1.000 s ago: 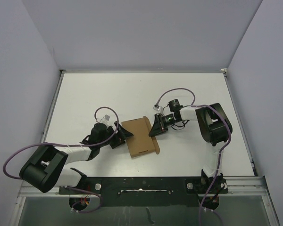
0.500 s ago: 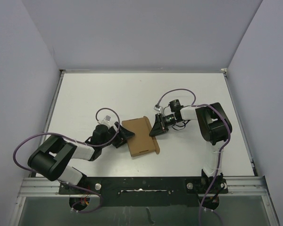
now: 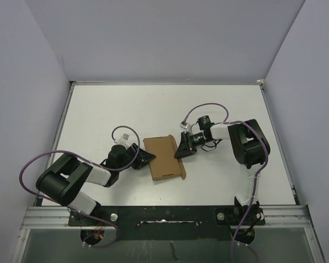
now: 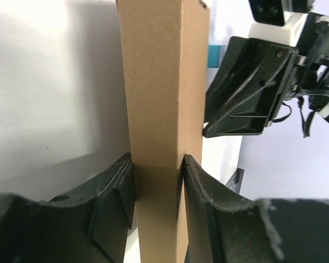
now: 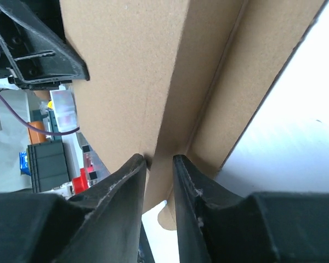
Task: Fold the paper box
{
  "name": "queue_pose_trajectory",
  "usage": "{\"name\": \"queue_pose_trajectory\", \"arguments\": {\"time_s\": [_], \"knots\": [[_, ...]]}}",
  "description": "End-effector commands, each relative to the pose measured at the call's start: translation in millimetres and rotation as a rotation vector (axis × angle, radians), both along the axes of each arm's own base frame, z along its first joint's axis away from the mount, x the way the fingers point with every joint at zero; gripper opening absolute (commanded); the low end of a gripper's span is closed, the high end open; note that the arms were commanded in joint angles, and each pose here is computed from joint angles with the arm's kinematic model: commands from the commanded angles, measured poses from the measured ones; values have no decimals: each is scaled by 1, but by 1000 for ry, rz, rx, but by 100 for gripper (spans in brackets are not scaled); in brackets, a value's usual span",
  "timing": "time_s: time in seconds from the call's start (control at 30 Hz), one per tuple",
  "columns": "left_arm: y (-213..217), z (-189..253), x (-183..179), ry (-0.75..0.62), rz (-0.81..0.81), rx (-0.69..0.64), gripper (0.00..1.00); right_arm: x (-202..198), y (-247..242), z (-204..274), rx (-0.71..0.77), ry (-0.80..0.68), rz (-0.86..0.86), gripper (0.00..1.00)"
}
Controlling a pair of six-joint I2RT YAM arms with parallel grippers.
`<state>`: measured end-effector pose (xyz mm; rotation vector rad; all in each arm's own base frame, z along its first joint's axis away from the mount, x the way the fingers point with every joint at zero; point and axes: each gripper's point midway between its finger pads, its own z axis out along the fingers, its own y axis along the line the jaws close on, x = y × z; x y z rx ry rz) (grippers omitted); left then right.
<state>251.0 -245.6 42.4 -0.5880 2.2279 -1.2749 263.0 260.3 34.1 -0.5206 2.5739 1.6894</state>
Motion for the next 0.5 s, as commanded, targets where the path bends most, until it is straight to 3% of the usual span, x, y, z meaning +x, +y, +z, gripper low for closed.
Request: {"name": "queue_pose_trajectory", "arguments": {"time_s": [0.0,0.2,0.47], "knots": [[-3,15,7,-89,-23,-39,27,15,1,19,37,-117,7,30],[3,35,11,-135,-43,-71,20,21,-2,61,116,-253,32,42],[25,72,16,-153,-33,-93,15,16,-11,112,178,-527,115,45]]}}
